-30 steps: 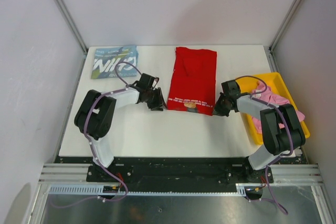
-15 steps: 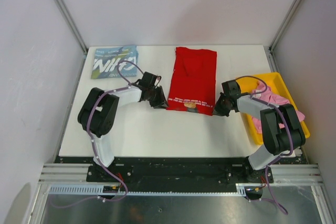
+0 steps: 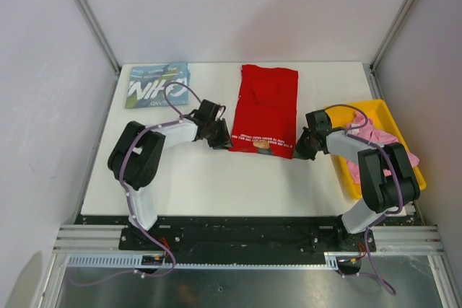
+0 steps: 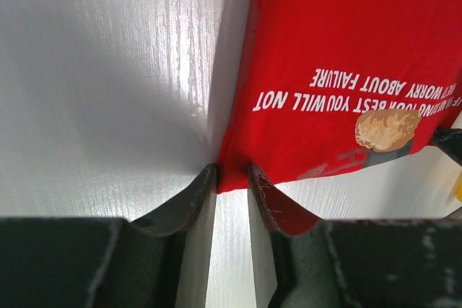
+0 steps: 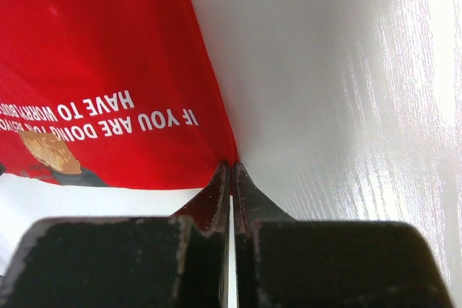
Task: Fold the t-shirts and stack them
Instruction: Grab one side of the 2/3 rectangular tshirt with both arms
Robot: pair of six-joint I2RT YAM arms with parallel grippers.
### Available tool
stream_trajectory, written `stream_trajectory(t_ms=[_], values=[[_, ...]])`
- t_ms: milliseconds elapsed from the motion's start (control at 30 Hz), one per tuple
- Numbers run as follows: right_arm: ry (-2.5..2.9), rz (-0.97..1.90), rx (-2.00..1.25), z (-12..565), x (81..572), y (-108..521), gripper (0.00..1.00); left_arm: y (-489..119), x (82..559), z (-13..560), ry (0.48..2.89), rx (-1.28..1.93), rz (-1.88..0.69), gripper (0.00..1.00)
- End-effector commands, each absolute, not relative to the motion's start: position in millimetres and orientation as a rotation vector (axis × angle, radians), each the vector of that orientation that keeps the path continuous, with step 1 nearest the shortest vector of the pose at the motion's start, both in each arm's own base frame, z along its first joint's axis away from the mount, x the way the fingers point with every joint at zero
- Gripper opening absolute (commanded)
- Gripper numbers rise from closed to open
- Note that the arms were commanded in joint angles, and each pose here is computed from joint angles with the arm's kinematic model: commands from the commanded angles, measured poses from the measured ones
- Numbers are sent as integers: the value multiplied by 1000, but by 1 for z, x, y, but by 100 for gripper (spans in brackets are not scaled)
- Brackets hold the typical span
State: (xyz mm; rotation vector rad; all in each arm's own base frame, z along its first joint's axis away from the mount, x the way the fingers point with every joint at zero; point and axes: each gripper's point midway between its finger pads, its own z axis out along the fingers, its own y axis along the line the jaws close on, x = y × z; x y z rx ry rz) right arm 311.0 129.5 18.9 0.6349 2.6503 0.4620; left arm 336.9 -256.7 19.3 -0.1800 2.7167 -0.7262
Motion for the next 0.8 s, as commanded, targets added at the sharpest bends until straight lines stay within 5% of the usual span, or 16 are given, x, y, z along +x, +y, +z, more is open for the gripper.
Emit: stream_trajectory(t_ms=[0,300,500,767], values=[[2670,426,630,8,308,123,0,-250,327,14,2752,-176,-609,29],[2667,443,625,8,310,125,0,-249,324,16,2753,-168,-576,23],[2668,451,613,11,308,126,0,-256,326,24,2740,-144,-605,2],[2701,447,587,22,277,125,0,-255,295,42,2730,-132,-663,0]])
